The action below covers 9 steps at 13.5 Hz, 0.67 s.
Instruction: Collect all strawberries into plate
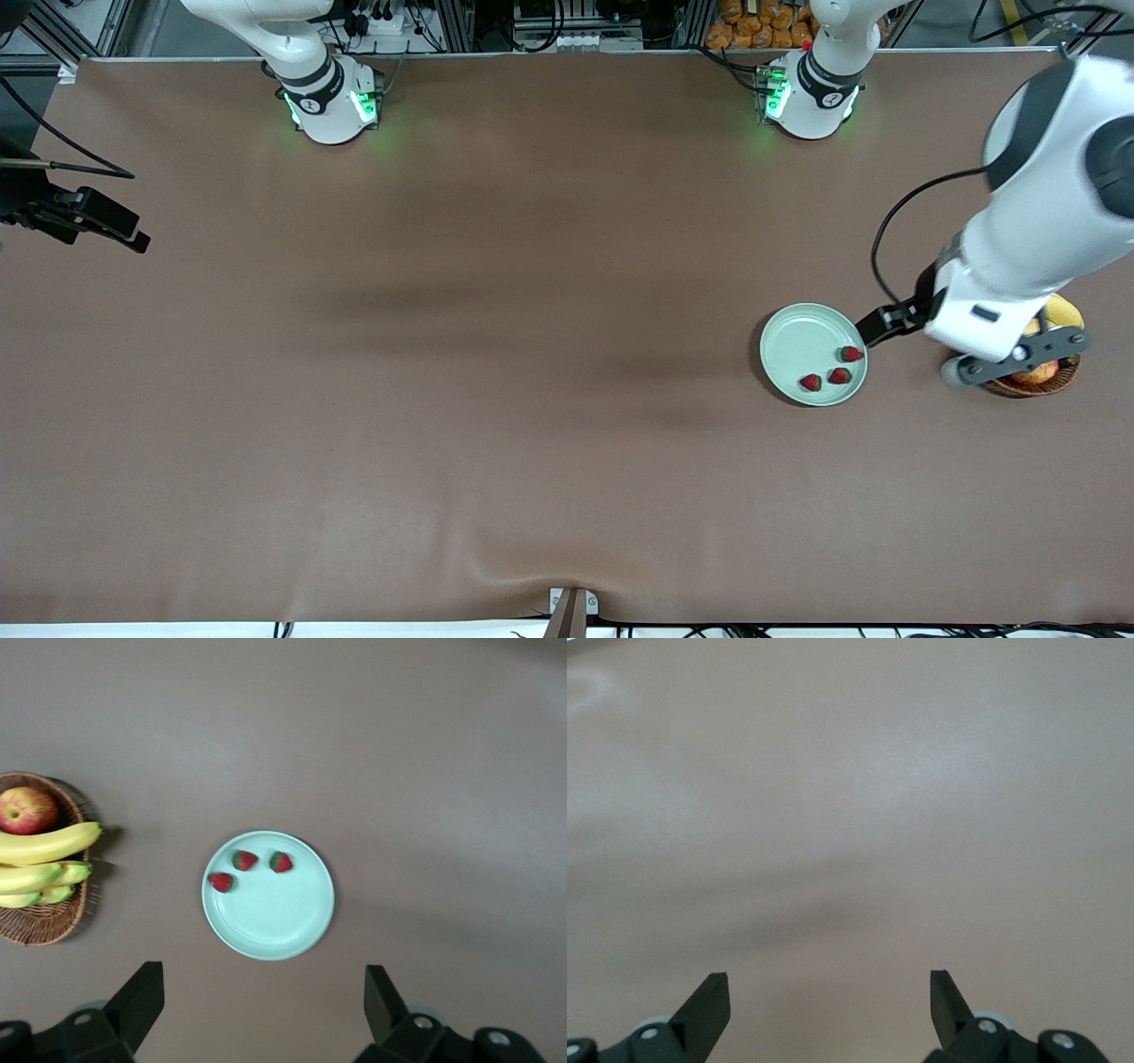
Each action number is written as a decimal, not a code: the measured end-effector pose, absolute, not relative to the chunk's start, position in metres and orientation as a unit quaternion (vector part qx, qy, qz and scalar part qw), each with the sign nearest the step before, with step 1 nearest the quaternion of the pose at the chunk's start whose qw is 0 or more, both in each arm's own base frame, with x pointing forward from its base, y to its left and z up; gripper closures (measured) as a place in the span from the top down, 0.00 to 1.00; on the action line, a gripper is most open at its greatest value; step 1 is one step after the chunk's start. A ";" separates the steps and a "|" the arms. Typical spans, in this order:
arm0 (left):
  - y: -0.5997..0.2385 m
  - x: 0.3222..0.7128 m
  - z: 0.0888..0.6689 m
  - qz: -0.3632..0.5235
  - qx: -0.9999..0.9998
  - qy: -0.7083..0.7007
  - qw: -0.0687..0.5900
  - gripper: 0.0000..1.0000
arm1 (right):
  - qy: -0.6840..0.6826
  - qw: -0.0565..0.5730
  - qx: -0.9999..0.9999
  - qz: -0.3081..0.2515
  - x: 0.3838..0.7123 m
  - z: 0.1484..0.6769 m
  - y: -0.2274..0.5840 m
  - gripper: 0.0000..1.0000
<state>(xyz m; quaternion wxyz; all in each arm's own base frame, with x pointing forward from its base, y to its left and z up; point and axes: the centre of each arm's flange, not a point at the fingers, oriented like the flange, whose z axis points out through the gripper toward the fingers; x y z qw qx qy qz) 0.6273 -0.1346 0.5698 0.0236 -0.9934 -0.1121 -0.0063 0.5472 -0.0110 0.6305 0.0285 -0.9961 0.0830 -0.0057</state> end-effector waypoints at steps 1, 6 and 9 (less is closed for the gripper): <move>-0.129 0.622 0.586 -0.012 -0.995 -0.101 0.015 1.00 | 0.083 0.028 -0.996 -0.006 0.547 0.631 -0.011 1.00; -0.098 0.578 0.659 -0.022 -0.996 -0.086 -0.002 1.00 | 0.083 0.029 -0.996 -0.007 0.546 0.632 -0.011 1.00; -0.074 0.558 0.673 -0.012 -0.996 -0.090 -0.019 1.00 | 0.083 0.028 -0.996 -0.006 0.546 0.632 -0.011 1.00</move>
